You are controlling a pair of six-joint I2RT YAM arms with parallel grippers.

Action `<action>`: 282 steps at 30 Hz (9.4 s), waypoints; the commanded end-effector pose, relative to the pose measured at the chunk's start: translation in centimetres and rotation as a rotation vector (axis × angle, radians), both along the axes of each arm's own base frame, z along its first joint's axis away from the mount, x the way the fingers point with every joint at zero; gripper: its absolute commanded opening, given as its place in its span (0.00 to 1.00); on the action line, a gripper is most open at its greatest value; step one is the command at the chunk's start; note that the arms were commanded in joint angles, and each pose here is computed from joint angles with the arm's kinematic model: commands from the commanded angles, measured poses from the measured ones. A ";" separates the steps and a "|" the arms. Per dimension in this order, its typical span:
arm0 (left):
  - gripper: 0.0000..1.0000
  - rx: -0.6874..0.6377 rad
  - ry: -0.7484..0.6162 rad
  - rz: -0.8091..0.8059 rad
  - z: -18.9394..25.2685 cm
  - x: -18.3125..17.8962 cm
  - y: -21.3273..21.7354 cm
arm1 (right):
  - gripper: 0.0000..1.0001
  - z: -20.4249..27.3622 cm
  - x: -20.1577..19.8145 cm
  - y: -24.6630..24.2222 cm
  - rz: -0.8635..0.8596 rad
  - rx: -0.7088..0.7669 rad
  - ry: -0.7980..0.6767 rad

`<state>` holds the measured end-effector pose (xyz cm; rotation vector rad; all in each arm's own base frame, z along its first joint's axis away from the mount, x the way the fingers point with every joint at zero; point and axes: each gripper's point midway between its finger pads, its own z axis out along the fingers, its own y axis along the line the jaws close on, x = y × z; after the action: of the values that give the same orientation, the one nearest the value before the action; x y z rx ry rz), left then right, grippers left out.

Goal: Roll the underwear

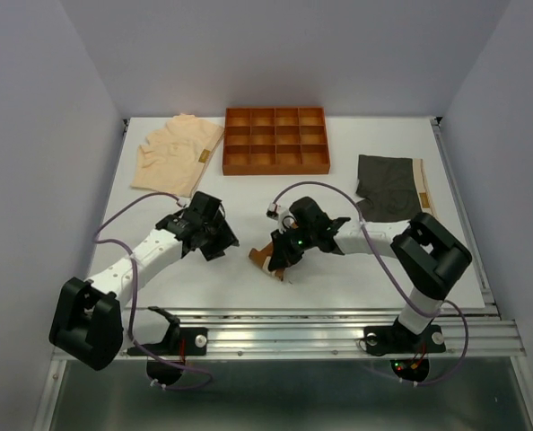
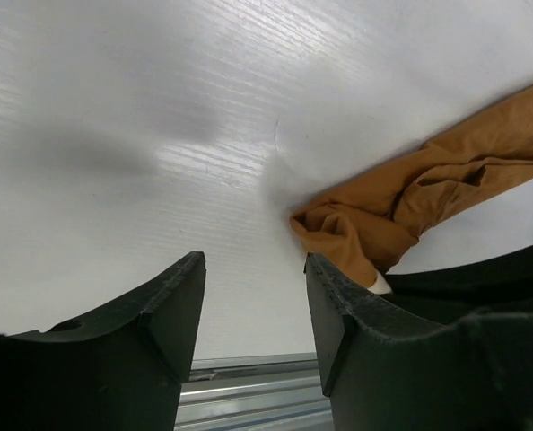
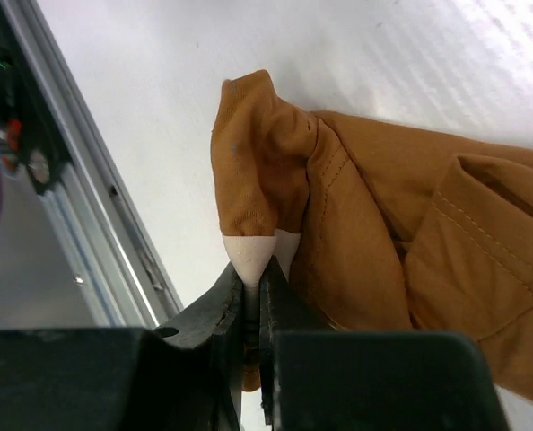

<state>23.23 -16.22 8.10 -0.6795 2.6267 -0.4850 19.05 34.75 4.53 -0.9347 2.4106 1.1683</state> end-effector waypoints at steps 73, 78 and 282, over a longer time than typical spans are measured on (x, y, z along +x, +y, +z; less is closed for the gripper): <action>0.00 0.149 0.170 -0.274 -3.8 -3.0 -4.8 | 1.00 9.2 -0.1 0.4 0.072 0.050 -0.712; 0.00 0.146 0.216 -0.272 -3.7 -3.9 -4.7 | 1.00 7.3 -2.2 2.3 0.165 -0.026 -0.767; 0.59 -0.033 0.131 -0.106 -2.3 -4.5 -2.6 | 0.01 -7.4 -2.7 -0.7 -0.192 0.048 0.228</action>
<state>18.90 -18.62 5.79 -0.6801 2.7956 -0.4816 18.04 37.98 3.08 -0.7241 2.2251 1.4849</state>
